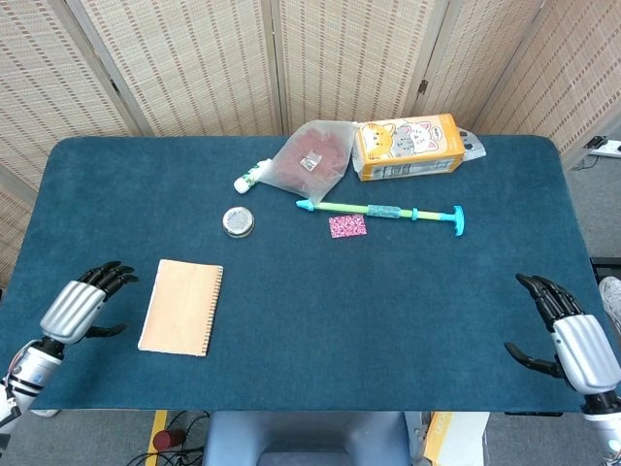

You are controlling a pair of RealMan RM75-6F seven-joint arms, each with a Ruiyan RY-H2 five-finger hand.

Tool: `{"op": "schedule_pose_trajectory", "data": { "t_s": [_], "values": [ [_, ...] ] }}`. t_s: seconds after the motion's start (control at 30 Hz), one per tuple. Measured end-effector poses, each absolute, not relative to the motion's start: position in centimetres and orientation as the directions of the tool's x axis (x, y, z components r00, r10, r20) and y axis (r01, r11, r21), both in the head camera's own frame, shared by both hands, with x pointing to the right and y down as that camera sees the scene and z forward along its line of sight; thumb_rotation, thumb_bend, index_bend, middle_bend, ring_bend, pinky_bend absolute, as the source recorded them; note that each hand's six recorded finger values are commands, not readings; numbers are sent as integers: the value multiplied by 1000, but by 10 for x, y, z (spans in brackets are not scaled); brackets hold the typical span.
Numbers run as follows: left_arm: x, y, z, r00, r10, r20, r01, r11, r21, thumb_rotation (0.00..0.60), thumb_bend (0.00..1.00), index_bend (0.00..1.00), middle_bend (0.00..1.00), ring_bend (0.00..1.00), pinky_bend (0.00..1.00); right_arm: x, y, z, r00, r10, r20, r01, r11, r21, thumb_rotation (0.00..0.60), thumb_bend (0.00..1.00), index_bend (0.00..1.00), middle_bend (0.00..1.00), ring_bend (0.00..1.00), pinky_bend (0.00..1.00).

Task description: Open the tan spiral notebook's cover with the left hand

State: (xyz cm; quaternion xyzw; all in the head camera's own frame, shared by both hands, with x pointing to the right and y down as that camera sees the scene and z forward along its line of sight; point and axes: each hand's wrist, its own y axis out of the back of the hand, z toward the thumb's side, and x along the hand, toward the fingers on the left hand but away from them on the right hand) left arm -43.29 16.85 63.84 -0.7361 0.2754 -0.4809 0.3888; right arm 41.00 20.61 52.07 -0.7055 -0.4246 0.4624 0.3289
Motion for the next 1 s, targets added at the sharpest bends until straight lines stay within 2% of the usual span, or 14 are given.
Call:
{"op": "schedule_pose_trajectory", "data": {
  "t_s": [0.27, 0.53, 1.0],
  "values": [
    [-428, 159, 658, 454, -775, 440, 10, -489, -872, 600, 107, 279, 213, 150, 256, 405, 207, 516, 211, 905, -370, 287, -420, -861, 600, 240, 24, 162, 98, 148],
    [-437, 160, 674, 463, -778, 425, 7, -476, -879, 600, 75, 285, 213, 150, 256, 396, 209, 507, 219, 906, -361, 275, -412, -869, 600, 241, 24, 162, 98, 148],
    [-454, 176, 702, 417, -766, 490, 56, -516, -855, 600, 76, 290, 213, 150, 256, 384, 213, 501, 227, 904, -362, 258, -414, -873, 600, 241, 24, 162, 98, 148]
  ]
}}
